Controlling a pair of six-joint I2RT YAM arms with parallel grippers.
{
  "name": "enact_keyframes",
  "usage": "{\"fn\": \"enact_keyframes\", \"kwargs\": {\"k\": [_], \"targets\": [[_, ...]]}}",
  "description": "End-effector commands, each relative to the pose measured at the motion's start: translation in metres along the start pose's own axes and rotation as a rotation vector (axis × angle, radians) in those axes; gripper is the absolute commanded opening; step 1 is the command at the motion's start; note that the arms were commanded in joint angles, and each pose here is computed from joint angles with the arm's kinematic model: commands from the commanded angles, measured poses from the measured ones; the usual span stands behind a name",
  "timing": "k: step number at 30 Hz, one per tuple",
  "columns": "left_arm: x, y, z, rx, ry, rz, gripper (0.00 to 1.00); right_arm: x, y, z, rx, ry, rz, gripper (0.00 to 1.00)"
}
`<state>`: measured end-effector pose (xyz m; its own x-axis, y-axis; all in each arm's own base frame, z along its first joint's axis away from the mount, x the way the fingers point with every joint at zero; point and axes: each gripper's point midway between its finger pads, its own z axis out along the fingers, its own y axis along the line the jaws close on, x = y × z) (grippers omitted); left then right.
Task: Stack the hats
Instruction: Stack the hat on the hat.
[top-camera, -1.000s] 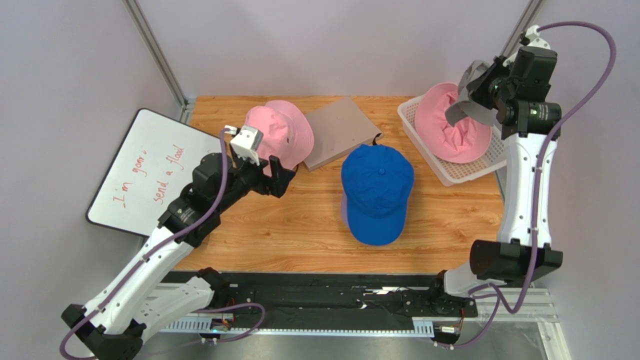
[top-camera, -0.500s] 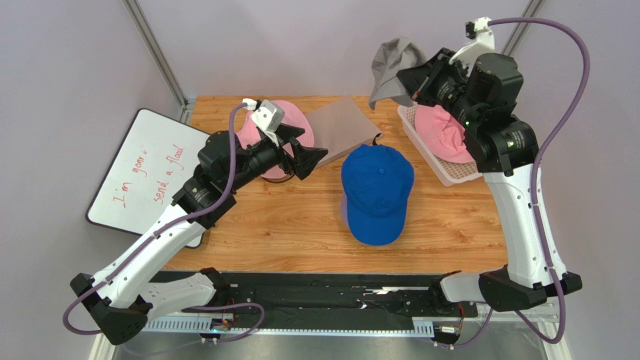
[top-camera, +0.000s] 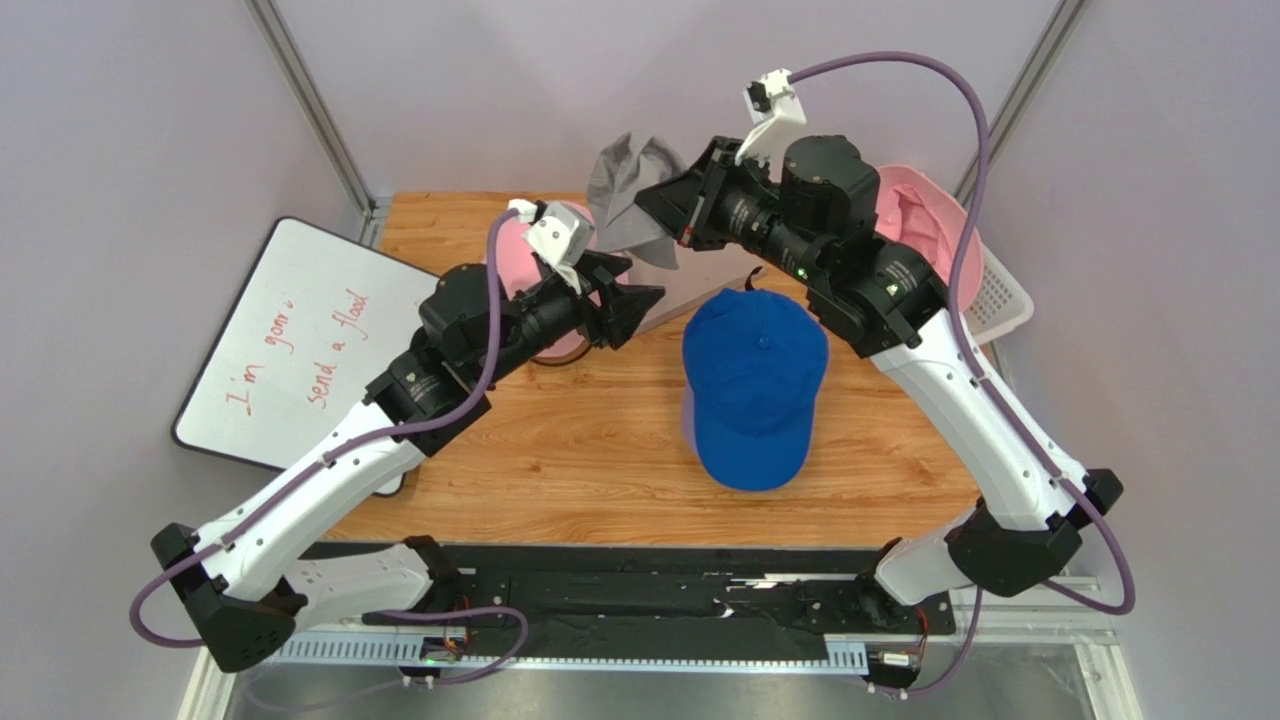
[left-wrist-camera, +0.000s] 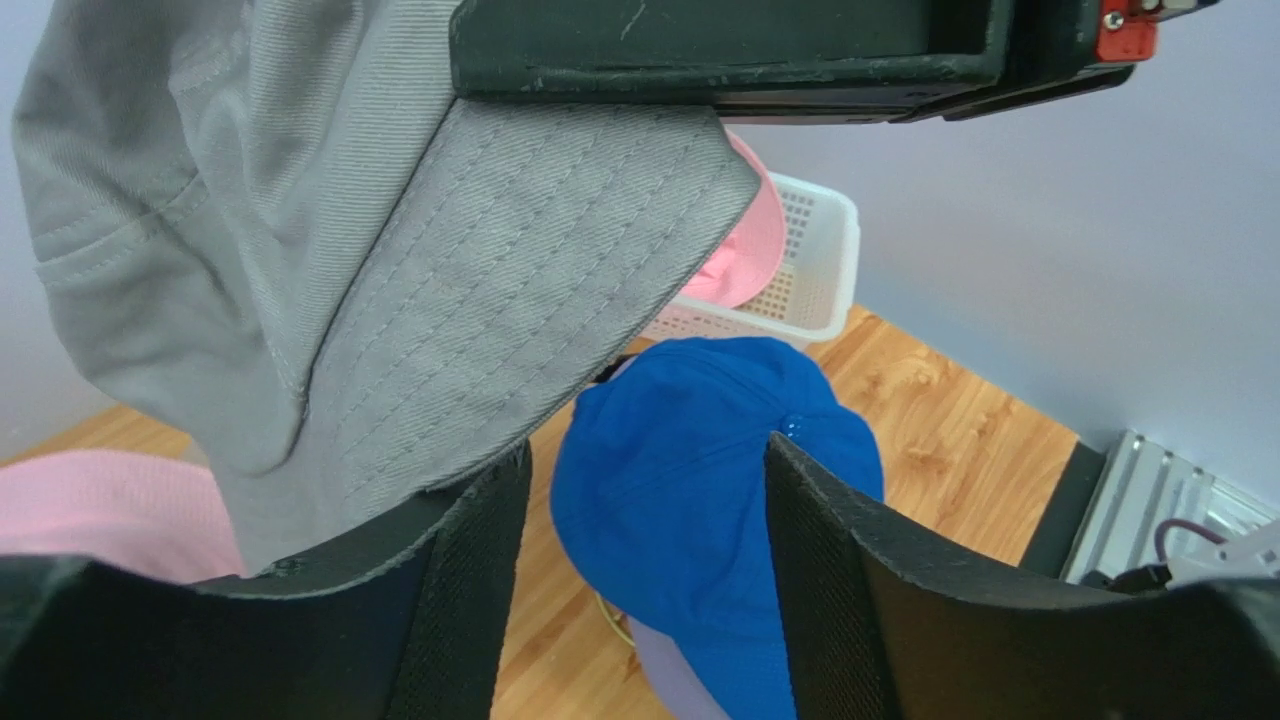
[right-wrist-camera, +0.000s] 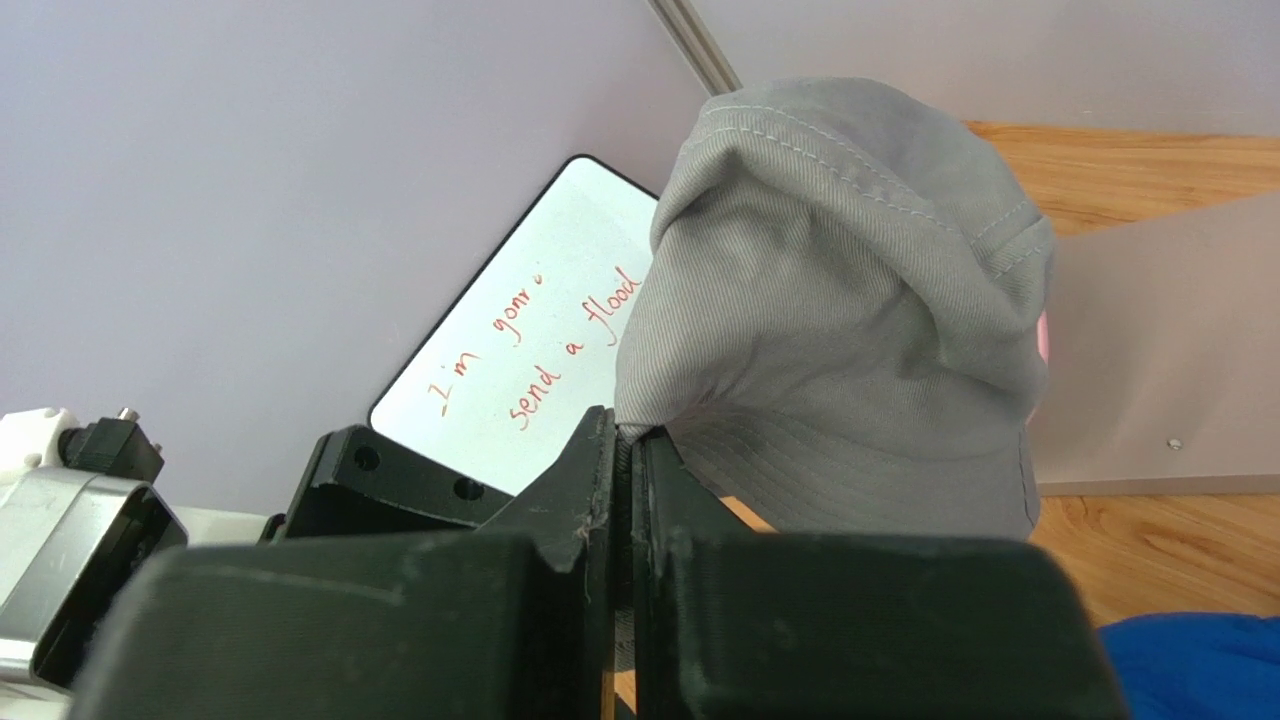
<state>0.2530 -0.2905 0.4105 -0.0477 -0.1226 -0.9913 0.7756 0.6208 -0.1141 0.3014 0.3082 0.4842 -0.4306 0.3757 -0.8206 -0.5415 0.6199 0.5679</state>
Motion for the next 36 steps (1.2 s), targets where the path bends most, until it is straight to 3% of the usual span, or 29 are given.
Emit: {"fn": "enact_keyframes", "kwargs": {"k": [1,4,10,13,25,28,31,34,36], "targets": [[-0.006,0.019,-0.020,-0.108,-0.032,0.058,0.61,-0.030,0.035,-0.011,-0.099,-0.093,-0.004,0.00],[0.001,0.031,-0.040,-0.174,-0.015,0.087,0.58,-0.035,0.035,-0.017,-0.089,-0.104,-0.021,0.00],[0.004,0.043,-0.076,-0.250,-0.012,0.118,0.73,-0.040,0.035,-0.027,-0.085,-0.129,-0.025,0.00],[0.005,0.039,-0.069,-0.223,-0.007,0.124,0.78,-0.037,0.035,-0.027,-0.094,-0.123,-0.018,0.00],[-0.010,0.035,-0.022,-0.175,-0.037,0.155,0.76,-0.030,0.045,-0.034,-0.133,-0.092,-0.010,0.00],[-0.015,0.037,-0.020,-0.188,-0.056,0.164,0.60,-0.022,0.044,-0.038,-0.135,-0.074,-0.010,0.00],[-0.023,0.038,-0.024,-0.202,-0.088,0.163,0.20,-0.016,0.036,-0.041,-0.118,-0.066,-0.017,0.00],[-0.040,0.037,-0.031,-0.206,-0.143,0.159,0.00,-0.009,0.033,-0.044,-0.115,-0.051,-0.015,0.00],[-0.052,0.039,-0.037,-0.227,-0.167,0.165,0.00,-0.004,0.034,-0.045,-0.129,-0.030,-0.018,0.00]]}}
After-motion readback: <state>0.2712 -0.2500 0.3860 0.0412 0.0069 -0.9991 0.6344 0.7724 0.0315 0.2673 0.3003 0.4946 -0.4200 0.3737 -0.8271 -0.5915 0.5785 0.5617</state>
